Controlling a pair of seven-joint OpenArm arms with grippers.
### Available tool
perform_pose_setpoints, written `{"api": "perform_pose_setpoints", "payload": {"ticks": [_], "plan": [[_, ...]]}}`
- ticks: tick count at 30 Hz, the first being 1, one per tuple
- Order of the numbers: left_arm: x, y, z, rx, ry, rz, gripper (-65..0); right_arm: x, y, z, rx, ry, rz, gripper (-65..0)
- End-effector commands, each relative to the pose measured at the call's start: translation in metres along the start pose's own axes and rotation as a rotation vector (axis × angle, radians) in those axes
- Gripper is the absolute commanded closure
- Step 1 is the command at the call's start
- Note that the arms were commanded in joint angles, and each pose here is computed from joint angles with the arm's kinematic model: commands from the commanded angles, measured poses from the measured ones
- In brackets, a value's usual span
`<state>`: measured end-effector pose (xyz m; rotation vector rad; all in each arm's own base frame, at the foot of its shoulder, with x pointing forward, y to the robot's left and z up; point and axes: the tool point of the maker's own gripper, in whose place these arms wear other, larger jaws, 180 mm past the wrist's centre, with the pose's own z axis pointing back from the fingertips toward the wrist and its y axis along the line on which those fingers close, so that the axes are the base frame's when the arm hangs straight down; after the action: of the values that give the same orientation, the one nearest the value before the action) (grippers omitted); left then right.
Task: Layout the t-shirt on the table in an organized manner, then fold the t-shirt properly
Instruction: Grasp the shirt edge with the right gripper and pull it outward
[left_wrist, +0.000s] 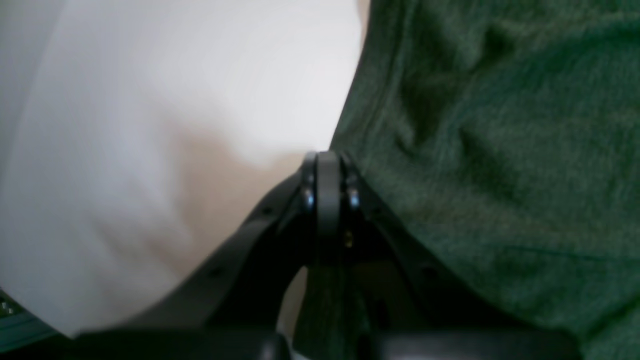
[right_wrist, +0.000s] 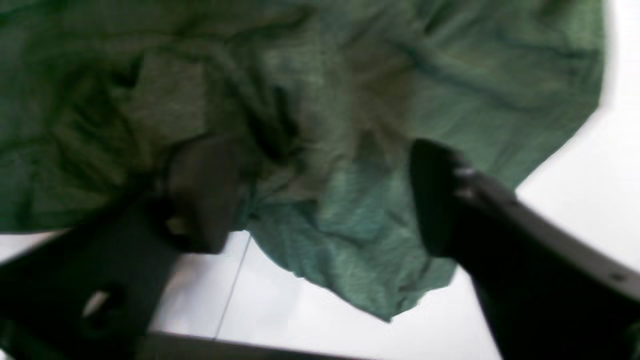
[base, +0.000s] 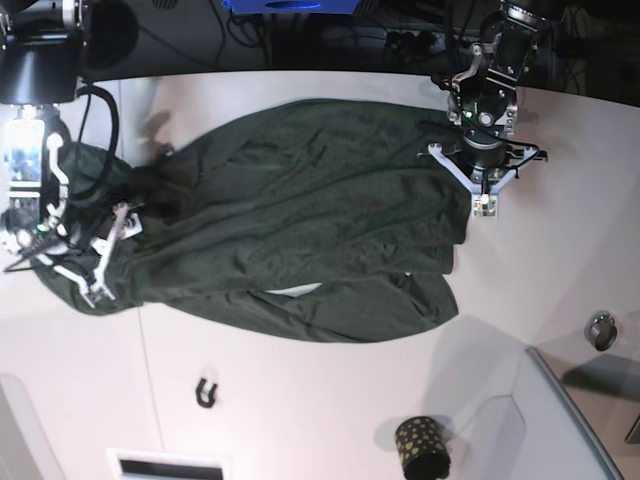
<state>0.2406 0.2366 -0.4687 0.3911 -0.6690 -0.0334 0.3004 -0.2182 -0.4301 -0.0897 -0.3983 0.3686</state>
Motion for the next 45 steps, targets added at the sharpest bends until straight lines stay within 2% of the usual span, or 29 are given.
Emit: {"api": "perform_pose_setpoints", "payload": {"ticks": [1, 4, 6, 8, 18, 21, 25, 32, 36, 43, 45], "plan": [[0.011, 0.007, 0.0, 0.021, -0.038, -0.002, 0.0, 0.004, -0.017, 0.012, -0.049, -0.043, -0.017, -52.1], [0.012, 0.006, 0.0, 0.018, -0.039, -0.002, 0.0, -0.027, -0.039, 0.024, -0.102, -0.047, -0.106, -52.1], [0.013, 0.005, 0.0, 0.016, -0.042, -0.001, 0.0, -0.049, -0.043, 0.023, -0.106, -0.016, -0.138, -52.1], [0.015, 0.004, 0.0, 0.015, -0.044, 0.001, 0.0, -0.06, -0.039, 0.016, -0.093, -0.026, -0.153, -52.1], [0.013, 0.003, 0.001, 0.013, -0.041, 0.001, 0.0, -0.066, -0.035, -0.016, -0.034, -0.026, -0.21, -52.1], [0.011, 0.003, 0.001, 0.013, -0.038, 0.0, 0.0, -0.062, -0.035, -0.006, -0.049, -0.043, -0.188, -50.1], [0.006, 0.004, -0.001, 0.017, -0.025, -0.006, 0.0, -0.055, -0.008, 0.017, -0.018, -0.099, -0.083, -49.1], [0.004, 0.004, -0.002, 0.019, -0.017, -0.007, 0.0, -0.045, 0.037, 0.011, 0.072, -0.105, 0.02, -49.1], [0.005, 0.004, -0.002, 0.018, -0.021, -0.006, 0.0, -0.032, 0.036, 0.011, 0.072, -0.129, 0.028, -48.9], [0.001, 0.004, -0.002, 0.019, -0.012, -0.01, 0.0, -0.048, 0.039, -0.008, 0.108, -0.062, -0.007, -48.8], [0.001, 0.004, -0.002, 0.019, -0.012, -0.01, 0.0, -0.044, 0.045, -0.011, 0.124, -0.074, -0.019, -47.0]]}}
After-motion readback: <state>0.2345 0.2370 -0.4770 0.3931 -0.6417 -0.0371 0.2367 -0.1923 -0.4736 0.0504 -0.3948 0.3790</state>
